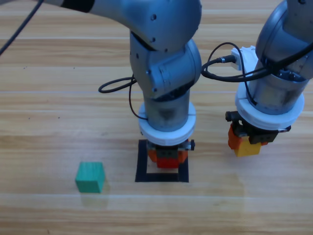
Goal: Stack the blocks in the rectangular block: red at the bottom, yellow in the middle, green on top
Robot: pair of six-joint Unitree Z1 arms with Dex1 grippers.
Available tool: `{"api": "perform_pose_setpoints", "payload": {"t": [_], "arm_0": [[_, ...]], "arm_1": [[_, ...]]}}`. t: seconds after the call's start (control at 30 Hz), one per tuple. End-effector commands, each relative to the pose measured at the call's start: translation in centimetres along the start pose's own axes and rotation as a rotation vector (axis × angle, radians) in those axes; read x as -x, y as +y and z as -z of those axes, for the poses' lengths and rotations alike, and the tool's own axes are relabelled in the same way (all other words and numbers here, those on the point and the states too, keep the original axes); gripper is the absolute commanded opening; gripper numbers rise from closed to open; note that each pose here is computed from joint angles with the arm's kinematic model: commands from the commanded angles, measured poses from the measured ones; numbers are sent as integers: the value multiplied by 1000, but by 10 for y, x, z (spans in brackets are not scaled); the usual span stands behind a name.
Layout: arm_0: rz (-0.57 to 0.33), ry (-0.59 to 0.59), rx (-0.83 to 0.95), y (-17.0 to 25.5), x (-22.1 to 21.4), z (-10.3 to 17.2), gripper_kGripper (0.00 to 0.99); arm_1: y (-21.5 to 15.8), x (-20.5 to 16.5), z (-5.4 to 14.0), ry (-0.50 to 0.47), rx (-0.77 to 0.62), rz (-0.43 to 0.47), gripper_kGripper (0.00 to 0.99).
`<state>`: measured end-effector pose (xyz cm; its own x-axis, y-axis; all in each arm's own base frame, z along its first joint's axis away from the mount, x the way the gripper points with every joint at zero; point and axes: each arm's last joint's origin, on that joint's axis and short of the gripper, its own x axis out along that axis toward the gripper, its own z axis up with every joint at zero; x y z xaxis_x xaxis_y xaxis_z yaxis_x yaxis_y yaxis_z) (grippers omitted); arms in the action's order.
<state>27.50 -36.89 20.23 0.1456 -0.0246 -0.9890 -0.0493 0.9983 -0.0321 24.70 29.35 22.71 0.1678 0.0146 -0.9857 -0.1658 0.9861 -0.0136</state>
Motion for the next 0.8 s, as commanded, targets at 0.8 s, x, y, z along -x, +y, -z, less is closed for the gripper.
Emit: {"api": "perform_pose_setpoints", "payload": {"t": [0.8], "arm_0": [[-83, 34, -28, 5, -43, 1, 75]], "arm_1": [[-1, 23, 8, -32, 16, -33, 15]]}}
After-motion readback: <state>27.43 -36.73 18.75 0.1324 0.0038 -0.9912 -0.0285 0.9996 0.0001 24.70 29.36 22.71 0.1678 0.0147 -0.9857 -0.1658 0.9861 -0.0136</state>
